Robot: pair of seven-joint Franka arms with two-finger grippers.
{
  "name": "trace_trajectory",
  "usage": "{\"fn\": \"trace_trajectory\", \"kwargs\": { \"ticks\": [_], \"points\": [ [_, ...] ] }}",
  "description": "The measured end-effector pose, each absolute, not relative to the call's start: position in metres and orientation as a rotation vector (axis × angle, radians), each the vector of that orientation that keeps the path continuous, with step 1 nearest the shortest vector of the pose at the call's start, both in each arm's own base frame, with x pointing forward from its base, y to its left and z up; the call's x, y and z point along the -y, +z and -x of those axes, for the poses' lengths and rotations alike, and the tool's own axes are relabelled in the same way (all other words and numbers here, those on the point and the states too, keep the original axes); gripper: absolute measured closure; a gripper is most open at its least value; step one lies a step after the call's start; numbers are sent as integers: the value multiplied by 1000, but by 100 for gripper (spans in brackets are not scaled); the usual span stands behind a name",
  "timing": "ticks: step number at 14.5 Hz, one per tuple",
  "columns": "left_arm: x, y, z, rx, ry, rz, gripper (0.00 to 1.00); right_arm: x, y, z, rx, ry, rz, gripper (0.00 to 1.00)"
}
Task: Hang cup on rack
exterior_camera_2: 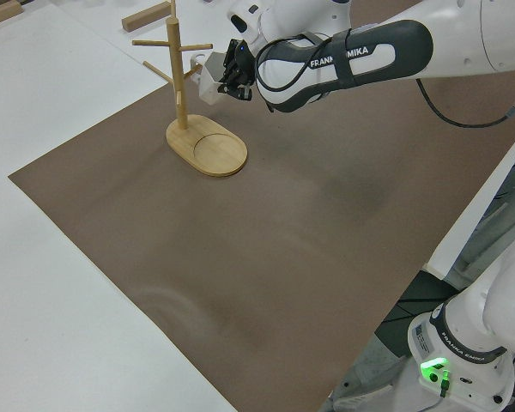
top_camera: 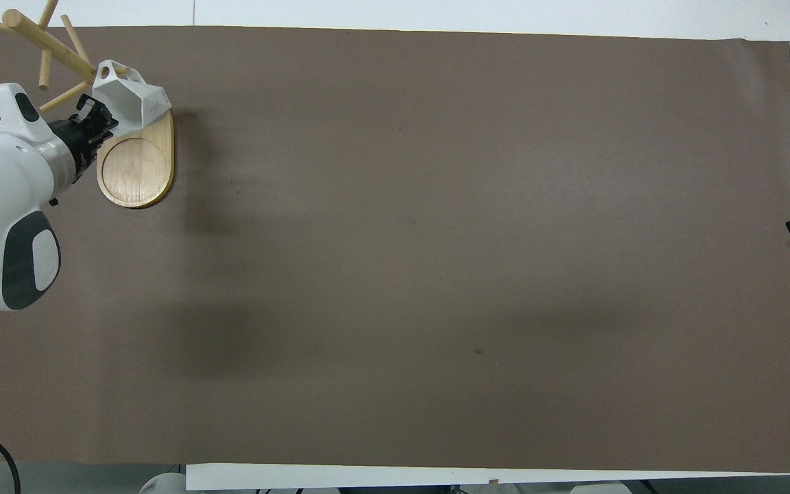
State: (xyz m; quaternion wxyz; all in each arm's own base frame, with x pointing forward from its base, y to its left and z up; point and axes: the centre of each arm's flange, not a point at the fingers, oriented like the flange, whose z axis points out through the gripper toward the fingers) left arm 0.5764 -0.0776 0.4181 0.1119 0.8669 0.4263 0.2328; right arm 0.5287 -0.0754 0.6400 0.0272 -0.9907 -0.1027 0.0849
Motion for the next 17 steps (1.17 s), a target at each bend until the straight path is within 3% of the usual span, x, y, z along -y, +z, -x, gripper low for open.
{"fn": "trace_trajectory", "kwargs": {
  "ticks": [3,6,13,15,17],
  "points": [
    [73,424,-567,-1321,544,-2664,33,82,638,-527,240,281,3078,0],
    [65,466,-553,-1164,426,-2894,0,68,646,-523,169,264,3101,0],
    [22,620,-520,-249,-101,-3205,0,65,647,-521,144,267,3111,0],
    [14,642,-527,-147,-164,-3197,0,66,641,-524,141,283,3108,0],
    [17,637,-542,-110,-176,-3193,0,68,637,-526,135,292,3107,0]
  ]
}}
